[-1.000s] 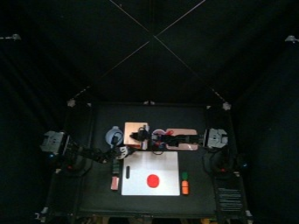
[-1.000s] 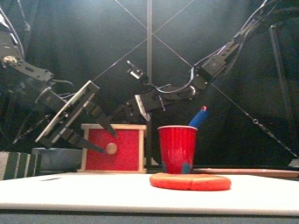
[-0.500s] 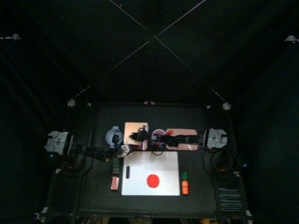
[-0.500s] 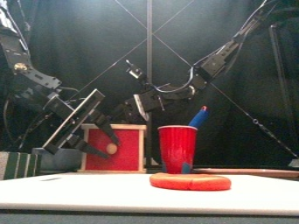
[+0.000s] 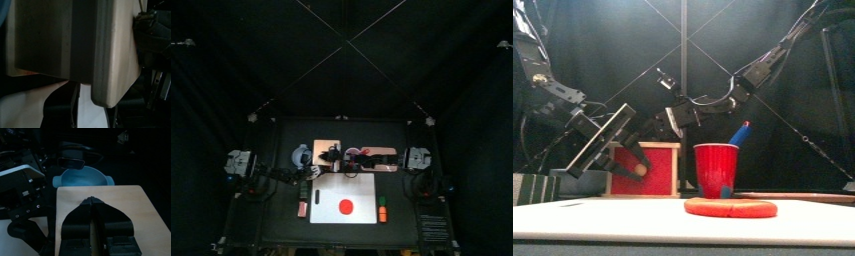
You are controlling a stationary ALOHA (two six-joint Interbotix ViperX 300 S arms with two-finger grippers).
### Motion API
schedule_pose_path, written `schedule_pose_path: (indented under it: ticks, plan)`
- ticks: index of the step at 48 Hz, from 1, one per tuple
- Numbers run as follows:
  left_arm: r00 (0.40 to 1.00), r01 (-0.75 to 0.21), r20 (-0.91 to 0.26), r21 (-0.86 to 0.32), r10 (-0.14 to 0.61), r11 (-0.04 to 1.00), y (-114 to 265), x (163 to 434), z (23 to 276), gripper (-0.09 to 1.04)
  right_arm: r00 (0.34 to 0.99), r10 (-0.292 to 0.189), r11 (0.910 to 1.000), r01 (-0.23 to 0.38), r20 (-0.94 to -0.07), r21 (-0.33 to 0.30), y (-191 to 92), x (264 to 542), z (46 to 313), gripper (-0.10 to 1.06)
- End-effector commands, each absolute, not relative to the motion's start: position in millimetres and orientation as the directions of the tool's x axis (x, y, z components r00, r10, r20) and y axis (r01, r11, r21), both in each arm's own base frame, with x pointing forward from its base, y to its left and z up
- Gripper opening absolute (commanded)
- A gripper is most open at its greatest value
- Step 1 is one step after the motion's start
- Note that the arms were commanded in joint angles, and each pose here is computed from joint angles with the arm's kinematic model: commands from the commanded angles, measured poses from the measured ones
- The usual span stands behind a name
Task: Get the cutter from the drawer then cut the dough then place the extra dough in the bowl
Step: Open the drawer
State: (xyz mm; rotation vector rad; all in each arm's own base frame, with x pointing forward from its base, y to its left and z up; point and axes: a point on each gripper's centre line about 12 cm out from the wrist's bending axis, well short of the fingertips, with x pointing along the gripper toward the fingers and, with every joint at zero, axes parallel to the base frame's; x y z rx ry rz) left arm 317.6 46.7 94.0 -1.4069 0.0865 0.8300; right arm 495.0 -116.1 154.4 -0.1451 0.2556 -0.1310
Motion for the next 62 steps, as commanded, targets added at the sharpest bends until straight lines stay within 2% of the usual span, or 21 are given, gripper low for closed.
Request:
schedule_pose_path:
  ticks: [1,22,42,62]
  plan:
    - [0.724,-0.56,-0.532,-0.825,0.439,-0.074,44.8,319.6,95.3,0.56,0.966,-0.143,0.9813,0.109,-0.218,-0.158,-112.4,498.2,165.5,0.03]
    - [0.755,-0.583,-0.565,-0.811,0.333,-0.055,11.7,322.7,96.2,0.56,0.964,-0.147,0.9814,0.115,-0.22,-0.154,-114.2,497.9,164.5,0.03]
    - [0.756,-0.607,-0.596,-0.793,0.27,-0.049,-9.4,318.9,93.8,0.56,0.964,-0.15,0.9813,0.117,-0.222,-0.153,-115.0,497.6,164.4,0.03]
    - [0.757,-0.635,-0.629,-0.772,0.175,-0.03,-34.6,317.5,94.2,0.56,0.963,-0.15,0.9813,0.117,-0.223,-0.153,-115.1,497.6,164.2,0.03]
